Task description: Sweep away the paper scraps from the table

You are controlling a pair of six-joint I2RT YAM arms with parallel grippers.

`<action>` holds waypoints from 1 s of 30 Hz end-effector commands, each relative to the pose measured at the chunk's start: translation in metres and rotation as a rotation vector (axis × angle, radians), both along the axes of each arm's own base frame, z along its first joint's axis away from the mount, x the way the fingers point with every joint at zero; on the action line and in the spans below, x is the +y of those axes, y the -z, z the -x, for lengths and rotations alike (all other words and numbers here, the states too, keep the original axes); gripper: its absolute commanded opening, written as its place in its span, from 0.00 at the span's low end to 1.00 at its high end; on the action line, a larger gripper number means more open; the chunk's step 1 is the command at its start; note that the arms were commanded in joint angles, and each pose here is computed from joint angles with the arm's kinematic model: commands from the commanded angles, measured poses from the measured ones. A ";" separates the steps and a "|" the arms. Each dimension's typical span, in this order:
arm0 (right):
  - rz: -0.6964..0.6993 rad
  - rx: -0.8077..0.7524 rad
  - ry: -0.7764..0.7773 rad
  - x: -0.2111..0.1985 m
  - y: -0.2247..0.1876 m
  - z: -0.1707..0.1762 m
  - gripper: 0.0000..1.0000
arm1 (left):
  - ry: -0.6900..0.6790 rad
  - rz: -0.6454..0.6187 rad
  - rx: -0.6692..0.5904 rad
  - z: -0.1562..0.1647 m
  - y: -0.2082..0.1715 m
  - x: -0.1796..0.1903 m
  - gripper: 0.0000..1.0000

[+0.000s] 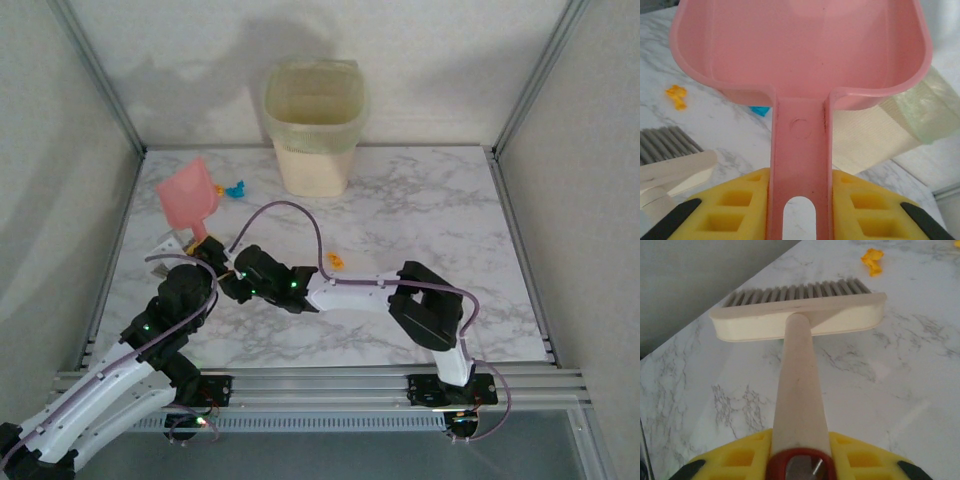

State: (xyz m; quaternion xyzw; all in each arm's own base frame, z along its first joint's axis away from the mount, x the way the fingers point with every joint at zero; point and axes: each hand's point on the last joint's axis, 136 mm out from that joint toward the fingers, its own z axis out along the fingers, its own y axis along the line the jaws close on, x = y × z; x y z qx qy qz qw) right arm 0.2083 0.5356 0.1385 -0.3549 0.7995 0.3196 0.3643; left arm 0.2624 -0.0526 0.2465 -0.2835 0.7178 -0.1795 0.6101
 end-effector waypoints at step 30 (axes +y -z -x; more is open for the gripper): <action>0.286 -0.121 0.203 -0.135 0.045 0.005 0.00 | -0.023 0.055 0.005 0.004 0.013 0.004 0.00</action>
